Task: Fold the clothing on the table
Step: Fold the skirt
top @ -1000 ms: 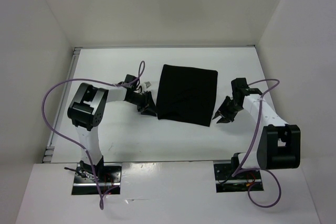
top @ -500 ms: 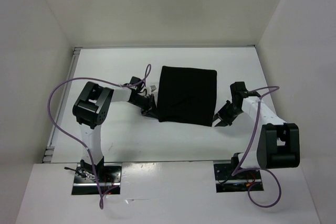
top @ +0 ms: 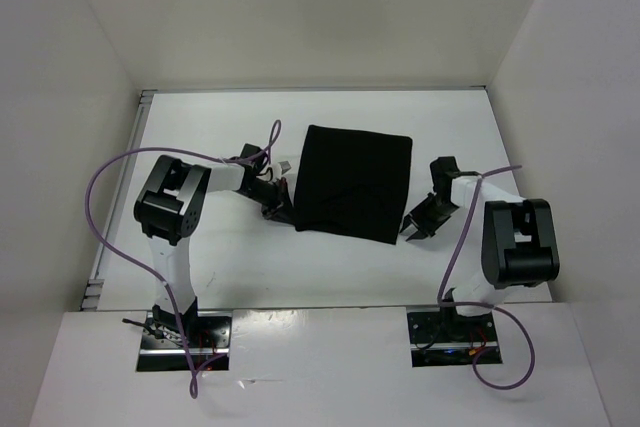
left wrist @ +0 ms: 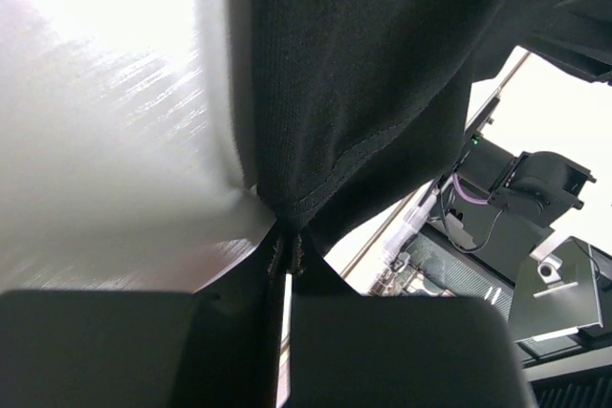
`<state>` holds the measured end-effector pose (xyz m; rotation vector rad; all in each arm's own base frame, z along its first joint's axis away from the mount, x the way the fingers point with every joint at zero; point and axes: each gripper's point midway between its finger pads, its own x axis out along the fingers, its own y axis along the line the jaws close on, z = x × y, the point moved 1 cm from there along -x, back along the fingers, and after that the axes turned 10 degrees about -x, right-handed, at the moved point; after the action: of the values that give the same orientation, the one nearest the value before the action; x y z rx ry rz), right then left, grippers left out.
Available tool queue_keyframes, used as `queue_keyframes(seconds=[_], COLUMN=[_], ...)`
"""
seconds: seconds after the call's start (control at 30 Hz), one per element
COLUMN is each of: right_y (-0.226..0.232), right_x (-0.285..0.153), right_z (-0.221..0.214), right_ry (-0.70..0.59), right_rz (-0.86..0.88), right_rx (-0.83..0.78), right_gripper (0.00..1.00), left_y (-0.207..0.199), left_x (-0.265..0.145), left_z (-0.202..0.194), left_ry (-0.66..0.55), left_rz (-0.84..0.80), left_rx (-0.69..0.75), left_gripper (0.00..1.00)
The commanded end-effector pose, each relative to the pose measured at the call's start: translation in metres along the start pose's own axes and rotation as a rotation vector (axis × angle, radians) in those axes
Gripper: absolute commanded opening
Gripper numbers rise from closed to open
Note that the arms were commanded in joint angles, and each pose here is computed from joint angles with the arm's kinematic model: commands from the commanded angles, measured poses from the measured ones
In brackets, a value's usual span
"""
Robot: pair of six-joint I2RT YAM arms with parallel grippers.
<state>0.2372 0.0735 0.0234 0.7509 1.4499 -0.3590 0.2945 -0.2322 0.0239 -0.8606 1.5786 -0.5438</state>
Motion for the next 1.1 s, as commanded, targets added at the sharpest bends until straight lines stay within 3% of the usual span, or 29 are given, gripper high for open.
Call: queue_keyframes(seconds=[0.0,0.17,0.63,1.07], right_y=[0.025,0.038,0.037,0.021], right_x=[0.002,-0.008,-0.06,0.006], right_z=[0.012,0.004,-0.011,-0.039], right_ry=[-0.046,-0.056,-0.12,0.03], right_rz=[0.051,0.071,0.093,-0.036], right_rx=[-0.035,-0.096,-0.118,-0.165], right_gripper=[0.35,0.43,0.43,0.43], left_y=[-0.001,0.002,0.005,0.008], left_x=[-0.007,-0.007,-0.007,-0.008], left_z=[0.003,0.005,0.0,-0.006], left_ry=[-0.016,-0.013,0.003,0.008], left_rz=[0.014,0.009,0.008,0.011], left_rx=[0.043,0.039,0.035,0.037], left_gripper=[0.0,0.0,0.0,0.0])
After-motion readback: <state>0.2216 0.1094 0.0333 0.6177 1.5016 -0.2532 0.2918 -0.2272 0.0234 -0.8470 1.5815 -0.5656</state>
